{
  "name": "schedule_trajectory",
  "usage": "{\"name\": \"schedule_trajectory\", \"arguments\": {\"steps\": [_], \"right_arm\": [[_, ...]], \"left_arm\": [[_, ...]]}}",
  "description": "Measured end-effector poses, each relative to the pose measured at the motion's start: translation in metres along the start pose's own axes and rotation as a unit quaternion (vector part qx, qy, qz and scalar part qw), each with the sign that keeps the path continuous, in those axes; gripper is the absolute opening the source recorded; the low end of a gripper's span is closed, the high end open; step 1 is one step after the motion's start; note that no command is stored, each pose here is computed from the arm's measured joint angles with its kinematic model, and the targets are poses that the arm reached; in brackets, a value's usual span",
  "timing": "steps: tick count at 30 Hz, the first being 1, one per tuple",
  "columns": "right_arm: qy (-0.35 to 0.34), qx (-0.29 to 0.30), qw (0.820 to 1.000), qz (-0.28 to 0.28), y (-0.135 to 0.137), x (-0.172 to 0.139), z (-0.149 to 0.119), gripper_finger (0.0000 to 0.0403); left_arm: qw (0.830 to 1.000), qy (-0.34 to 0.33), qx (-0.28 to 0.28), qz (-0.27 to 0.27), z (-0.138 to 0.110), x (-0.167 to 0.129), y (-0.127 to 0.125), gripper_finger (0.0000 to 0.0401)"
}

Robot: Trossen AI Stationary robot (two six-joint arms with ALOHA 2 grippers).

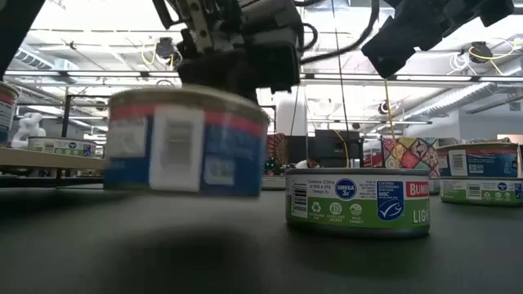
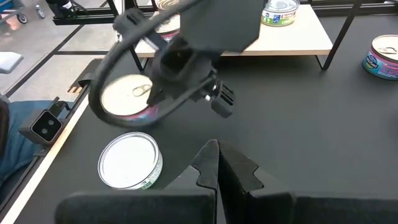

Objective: Stack canned seafood by type on shelf
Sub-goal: Stack the blue tuna can on top of the blue tuna can on the shelf

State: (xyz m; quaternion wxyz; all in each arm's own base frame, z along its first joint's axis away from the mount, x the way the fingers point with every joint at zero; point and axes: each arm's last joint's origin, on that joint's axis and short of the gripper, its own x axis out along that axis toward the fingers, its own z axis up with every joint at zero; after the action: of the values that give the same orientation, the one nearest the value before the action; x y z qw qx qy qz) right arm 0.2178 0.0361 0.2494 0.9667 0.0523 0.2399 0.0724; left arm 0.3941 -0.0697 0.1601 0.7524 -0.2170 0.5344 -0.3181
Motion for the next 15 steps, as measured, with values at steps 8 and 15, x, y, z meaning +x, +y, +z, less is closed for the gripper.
{"name": "schedule_trajectory", "arguments": {"steps": [8, 15], "right_arm": [[0.002, 0.0, 1.0, 0.0, 0.0, 0.0, 0.0, 0.0], [0.001, -0.002, 1.0, 0.0, 0.0, 0.0, 0.0, 0.0]], "left_arm": [[0.999, -0.023, 0.024, 0.037, -0.002, -0.05, -0.019, 0.0], [0.996, -0.042, 0.036, 0.068, -0.011, -0.098, -0.039, 0.0]]}}
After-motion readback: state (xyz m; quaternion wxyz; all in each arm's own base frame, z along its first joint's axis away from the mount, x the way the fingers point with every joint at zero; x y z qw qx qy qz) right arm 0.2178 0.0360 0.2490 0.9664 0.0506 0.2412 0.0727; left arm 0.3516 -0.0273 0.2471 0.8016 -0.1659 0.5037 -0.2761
